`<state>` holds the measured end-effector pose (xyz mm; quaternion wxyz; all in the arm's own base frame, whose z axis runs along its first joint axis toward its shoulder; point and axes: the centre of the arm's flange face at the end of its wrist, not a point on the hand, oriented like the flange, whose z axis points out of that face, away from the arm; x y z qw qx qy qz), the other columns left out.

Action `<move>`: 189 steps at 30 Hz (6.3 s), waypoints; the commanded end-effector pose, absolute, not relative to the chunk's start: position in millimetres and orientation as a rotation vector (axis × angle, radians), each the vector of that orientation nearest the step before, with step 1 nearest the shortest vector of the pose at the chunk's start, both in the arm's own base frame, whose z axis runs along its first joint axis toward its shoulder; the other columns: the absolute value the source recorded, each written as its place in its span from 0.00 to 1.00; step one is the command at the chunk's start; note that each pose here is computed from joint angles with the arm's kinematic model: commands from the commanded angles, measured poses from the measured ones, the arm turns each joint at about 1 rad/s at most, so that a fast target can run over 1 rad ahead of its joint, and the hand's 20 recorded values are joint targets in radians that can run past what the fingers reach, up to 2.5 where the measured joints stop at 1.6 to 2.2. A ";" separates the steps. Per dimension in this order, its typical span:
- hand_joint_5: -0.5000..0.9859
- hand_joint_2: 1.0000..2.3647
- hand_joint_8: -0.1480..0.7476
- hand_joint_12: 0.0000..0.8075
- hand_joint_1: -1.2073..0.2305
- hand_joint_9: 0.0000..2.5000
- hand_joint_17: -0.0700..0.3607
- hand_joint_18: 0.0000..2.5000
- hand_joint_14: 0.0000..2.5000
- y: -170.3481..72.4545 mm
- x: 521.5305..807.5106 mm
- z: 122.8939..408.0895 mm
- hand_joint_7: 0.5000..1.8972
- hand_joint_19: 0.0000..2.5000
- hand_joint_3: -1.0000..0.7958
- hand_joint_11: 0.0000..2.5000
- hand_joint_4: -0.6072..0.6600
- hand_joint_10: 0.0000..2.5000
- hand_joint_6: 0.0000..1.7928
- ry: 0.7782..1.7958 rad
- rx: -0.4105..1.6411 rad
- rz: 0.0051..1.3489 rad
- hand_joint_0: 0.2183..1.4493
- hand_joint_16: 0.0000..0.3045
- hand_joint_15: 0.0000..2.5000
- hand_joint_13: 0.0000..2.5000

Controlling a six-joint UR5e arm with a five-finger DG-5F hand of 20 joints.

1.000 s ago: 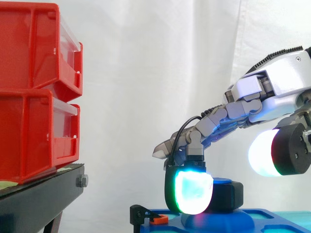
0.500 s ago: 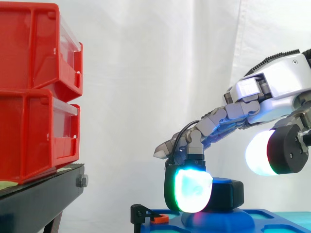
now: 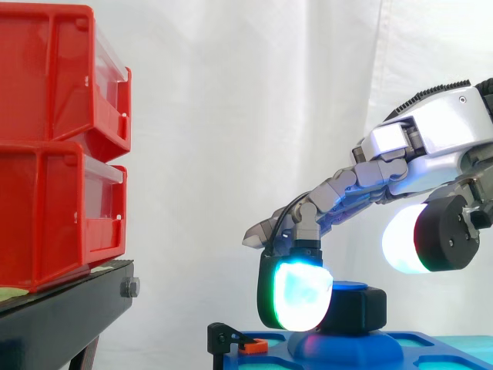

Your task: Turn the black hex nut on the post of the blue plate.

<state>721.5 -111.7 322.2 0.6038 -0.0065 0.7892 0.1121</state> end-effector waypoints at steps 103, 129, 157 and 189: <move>0.19 0.00 0.41 0.44 0.58 0.05 0.47 0.00 0.00 -171.0 711.7 321.6 0.26 0.03 0.28 0.00 0.58 0.00 0.28 1.782 0.037 0.280 0.20 0.19 0.00 0.02; 0.19 0.00 0.41 0.44 0.59 0.05 0.47 0.00 0.00 -144.2 727.8 330.9 0.27 0.03 0.28 0.00 0.59 0.00 0.28 1.698 0.046 0.349 0.20 0.20 0.00 0.02; 0.19 0.00 0.41 0.44 0.59 0.05 0.47 0.00 0.00 -128.8 729.8 328.5 0.27 0.03 0.28 0.00 0.59 0.00 0.28 1.717 0.032 0.318 0.20 0.19 0.00 0.02; 0.19 0.00 0.41 0.44 0.59 0.05 0.47 0.00 0.00 -99.7 727.2 314.7 0.27 0.03 0.28 0.00 0.58 0.00 0.28 1.780 0.003 0.316 0.20 0.20 0.00 0.02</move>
